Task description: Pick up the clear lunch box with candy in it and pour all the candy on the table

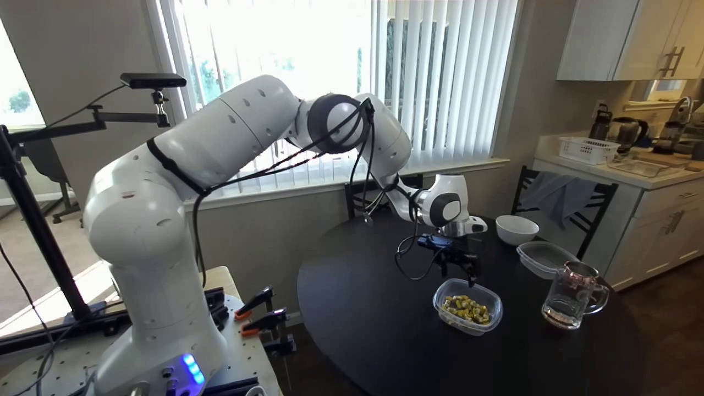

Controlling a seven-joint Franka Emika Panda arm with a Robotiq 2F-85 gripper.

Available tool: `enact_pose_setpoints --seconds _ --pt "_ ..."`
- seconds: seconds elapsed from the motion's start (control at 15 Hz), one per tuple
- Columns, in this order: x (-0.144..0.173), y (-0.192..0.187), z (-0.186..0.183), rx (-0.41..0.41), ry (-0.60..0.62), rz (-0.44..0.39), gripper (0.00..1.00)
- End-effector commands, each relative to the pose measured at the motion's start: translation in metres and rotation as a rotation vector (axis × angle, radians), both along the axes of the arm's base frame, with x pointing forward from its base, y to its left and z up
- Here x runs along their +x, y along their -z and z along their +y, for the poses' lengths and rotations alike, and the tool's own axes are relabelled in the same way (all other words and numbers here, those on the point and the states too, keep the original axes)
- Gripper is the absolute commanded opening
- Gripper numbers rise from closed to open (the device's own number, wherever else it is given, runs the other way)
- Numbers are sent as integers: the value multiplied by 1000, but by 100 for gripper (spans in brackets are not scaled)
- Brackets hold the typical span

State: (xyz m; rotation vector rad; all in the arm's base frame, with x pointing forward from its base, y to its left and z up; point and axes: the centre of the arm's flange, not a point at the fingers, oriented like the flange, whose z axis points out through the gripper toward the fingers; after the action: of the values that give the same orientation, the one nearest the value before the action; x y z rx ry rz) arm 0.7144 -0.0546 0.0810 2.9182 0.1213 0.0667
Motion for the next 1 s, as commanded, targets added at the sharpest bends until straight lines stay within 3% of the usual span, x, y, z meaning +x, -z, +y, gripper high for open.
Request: enact_pose_setpoints --seconds 0.0,0.27,0.8,0.87,0.93 --pt "12 2 8 -27 40 38 100" --pt "8 2 21 -26 71 82 100" --pt "11 6 11 -106 266 169 100" --pt "12 8 10 -113 270 177 94" --pt "12 11 10 -116 271 183 74"
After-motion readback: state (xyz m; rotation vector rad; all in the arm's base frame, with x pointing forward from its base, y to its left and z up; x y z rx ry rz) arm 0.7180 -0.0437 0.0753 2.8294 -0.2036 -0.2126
